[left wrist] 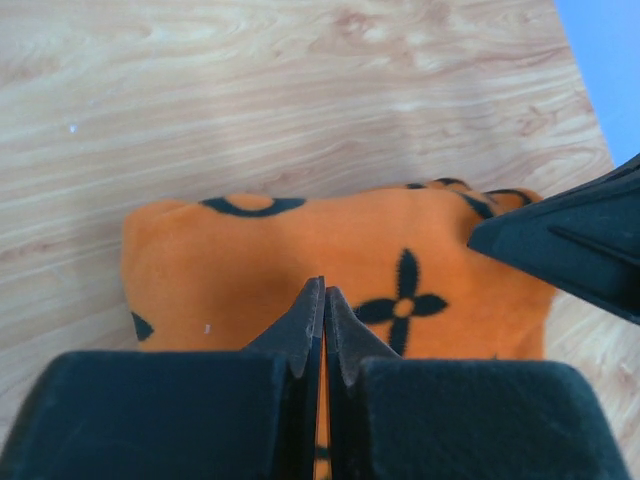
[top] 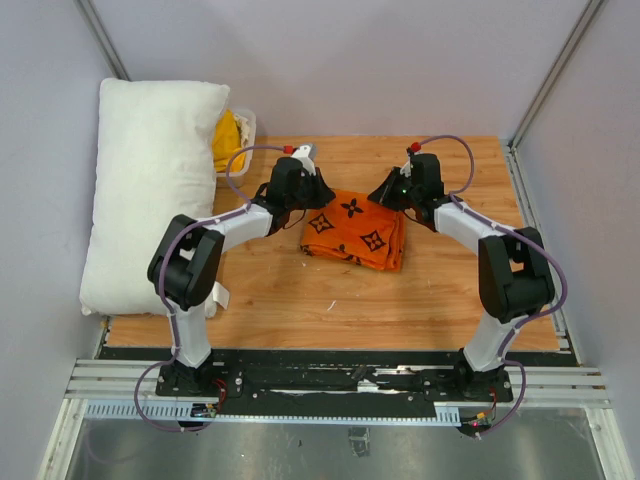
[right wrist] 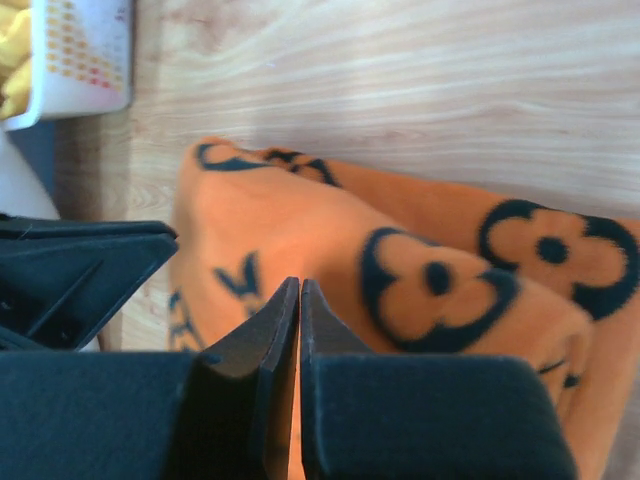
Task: Remove the pillowcase from the pillow
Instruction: Fold the pillowcase at the center of the board, then adjust the pillowcase at the center of the board.
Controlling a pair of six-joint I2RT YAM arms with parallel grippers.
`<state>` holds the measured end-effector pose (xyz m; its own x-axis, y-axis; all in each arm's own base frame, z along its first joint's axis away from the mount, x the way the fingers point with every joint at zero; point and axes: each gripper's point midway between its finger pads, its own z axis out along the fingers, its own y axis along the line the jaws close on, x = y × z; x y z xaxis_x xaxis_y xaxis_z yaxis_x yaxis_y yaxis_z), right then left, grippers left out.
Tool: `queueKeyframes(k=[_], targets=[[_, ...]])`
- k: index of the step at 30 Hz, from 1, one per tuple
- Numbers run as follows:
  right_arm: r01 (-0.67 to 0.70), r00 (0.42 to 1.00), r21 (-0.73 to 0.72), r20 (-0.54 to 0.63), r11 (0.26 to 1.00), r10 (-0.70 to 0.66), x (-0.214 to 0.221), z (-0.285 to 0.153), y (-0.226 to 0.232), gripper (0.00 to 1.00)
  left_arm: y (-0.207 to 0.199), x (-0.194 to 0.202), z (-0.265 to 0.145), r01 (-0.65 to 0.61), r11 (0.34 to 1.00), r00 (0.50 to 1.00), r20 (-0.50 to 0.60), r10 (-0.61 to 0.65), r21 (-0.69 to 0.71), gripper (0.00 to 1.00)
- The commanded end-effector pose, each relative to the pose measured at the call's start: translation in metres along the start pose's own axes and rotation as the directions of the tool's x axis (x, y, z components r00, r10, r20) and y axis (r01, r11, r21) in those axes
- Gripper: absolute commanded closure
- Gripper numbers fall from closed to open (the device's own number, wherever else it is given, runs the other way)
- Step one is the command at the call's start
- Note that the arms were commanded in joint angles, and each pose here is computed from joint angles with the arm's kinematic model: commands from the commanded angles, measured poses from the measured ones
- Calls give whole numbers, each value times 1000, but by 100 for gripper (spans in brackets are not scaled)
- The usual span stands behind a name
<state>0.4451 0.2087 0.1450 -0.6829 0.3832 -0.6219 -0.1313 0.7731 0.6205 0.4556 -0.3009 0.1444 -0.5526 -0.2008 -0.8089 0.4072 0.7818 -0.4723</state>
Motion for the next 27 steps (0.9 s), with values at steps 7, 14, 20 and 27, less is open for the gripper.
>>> queueKeyframes(k=[7, 14, 20, 27], targets=[[-227, 974, 58, 11, 972, 227, 16, 8, -115, 97, 70, 40, 19, 185, 969, 983, 10, -186, -163, 100], [-216, 976, 73, 11, 974, 216, 15, 7, -122, 95, 76, 26, 23, 136, 970, 991, 26, -133, -202, 100], [-125, 990, 61, 78, 990, 120, -17, -23, -95, 68, 49, -30, -14, 34, 982, 994, 111, -13, -185, 92], [58, 992, 77, 108, 995, -67, -60, -49, -66, 3, 17, -39, -55, -35, 969, 988, 135, 69, -243, 52]])
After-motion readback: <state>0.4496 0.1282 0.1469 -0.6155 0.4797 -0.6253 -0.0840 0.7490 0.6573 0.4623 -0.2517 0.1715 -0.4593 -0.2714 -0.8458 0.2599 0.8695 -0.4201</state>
